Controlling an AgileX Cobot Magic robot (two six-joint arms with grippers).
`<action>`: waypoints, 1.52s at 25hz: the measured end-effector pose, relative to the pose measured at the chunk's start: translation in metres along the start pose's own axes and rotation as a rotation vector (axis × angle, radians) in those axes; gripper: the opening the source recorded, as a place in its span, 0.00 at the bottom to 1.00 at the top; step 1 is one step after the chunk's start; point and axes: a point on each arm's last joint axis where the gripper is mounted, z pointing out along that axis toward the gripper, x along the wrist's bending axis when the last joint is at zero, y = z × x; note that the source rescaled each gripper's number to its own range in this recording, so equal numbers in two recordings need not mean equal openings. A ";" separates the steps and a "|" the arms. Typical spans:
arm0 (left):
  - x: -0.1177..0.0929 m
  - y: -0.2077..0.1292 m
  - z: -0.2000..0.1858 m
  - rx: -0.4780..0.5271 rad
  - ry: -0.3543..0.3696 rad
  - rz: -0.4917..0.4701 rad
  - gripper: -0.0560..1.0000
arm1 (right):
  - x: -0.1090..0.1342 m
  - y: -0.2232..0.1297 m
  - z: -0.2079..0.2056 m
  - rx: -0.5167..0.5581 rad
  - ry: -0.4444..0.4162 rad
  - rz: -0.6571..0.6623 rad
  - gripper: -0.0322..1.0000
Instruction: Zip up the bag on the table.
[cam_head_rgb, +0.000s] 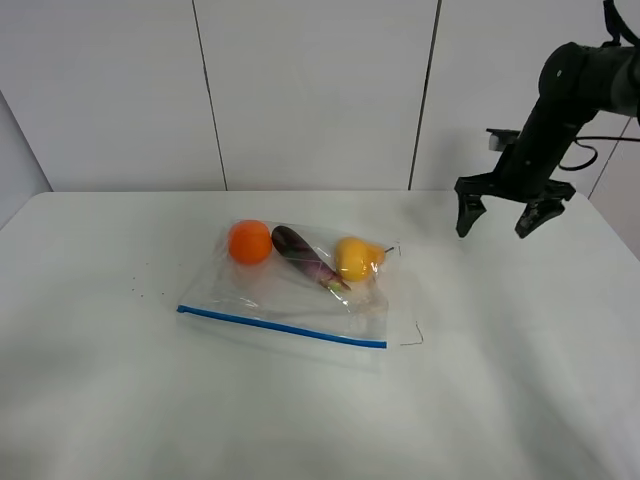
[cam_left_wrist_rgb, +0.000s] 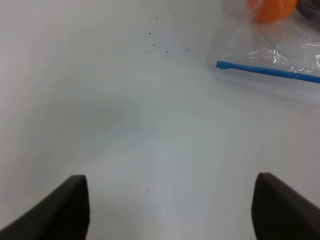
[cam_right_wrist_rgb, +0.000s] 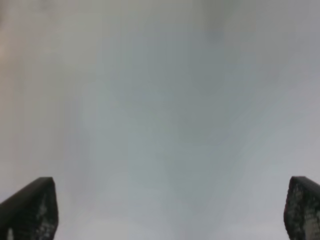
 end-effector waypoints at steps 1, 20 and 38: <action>0.000 0.000 0.000 0.000 0.000 0.000 1.00 | -0.002 0.000 -0.005 -0.010 -0.023 -0.003 1.00; -0.001 0.000 0.000 0.002 -0.012 0.007 1.00 | 0.004 -0.061 -0.078 -0.084 -0.060 -0.018 1.00; -0.001 0.000 0.000 0.002 -0.014 0.007 1.00 | 0.010 -0.257 -0.116 -0.132 -0.063 -0.020 1.00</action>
